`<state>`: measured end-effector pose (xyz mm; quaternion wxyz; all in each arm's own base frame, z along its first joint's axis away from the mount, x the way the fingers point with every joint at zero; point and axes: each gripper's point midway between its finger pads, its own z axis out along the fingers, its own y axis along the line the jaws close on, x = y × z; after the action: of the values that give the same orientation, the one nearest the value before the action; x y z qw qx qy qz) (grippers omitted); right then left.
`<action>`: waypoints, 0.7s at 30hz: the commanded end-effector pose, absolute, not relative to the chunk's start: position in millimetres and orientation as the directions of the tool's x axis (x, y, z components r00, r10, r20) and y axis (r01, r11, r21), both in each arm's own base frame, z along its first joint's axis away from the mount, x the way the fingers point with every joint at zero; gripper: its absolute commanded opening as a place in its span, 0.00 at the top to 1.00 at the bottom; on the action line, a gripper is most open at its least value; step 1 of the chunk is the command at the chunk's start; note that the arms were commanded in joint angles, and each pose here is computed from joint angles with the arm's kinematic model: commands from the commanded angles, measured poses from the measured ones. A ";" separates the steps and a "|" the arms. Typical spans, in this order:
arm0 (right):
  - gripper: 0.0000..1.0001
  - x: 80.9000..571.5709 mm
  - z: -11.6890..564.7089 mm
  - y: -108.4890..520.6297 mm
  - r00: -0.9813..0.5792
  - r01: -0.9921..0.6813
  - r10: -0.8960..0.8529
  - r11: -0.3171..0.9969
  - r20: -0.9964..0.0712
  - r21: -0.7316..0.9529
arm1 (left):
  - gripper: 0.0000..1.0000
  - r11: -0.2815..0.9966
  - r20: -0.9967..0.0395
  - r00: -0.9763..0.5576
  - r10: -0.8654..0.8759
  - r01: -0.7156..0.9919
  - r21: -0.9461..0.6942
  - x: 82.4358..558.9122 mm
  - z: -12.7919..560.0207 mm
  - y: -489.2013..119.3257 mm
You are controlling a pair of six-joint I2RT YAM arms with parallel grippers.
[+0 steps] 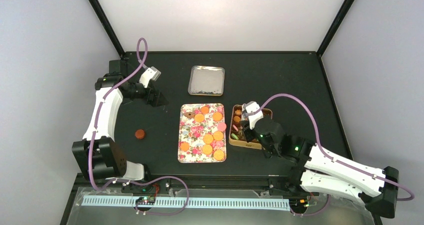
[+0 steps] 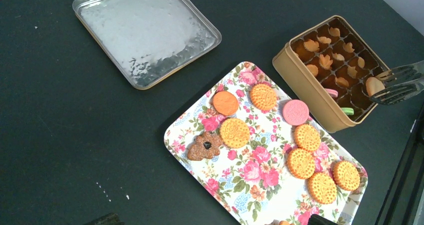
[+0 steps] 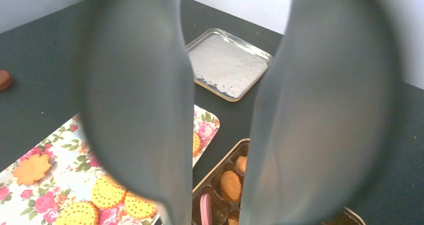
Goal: Pack the cookies
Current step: Place the fake cookies in the empty pocket of the box.
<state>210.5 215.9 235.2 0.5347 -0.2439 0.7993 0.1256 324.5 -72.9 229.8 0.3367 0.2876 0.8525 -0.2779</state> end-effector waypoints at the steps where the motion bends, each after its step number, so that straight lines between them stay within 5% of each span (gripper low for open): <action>1: 0.83 217.1 233.4 211.6 -0.319 -0.483 -0.235 0.874 -0.918 -0.055 | 0.01 0.669 -0.757 -0.583 0.293 0.691 -0.273 329.2 238.9 -74.1; 8: 0.59 221.1 233.8 211.0 -0.310 -0.472 -0.221 0.880 -0.925 -0.052 | 0.01 0.671 -0.754 -0.588 0.293 0.688 -0.276 328.6 238.3 -73.6; 21: 0.70 225.2 249.8 208.8 -0.275 -0.468 -0.169 0.883 -0.947 -0.022 | 0.01 0.670 -0.758 -0.582 0.294 0.691 -0.271 328.0 240.5 -74.2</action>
<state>220.7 208.9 226.5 0.5360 -0.2234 0.8063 0.1128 324.6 -73.0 229.8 0.3367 0.2876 0.8524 -0.2780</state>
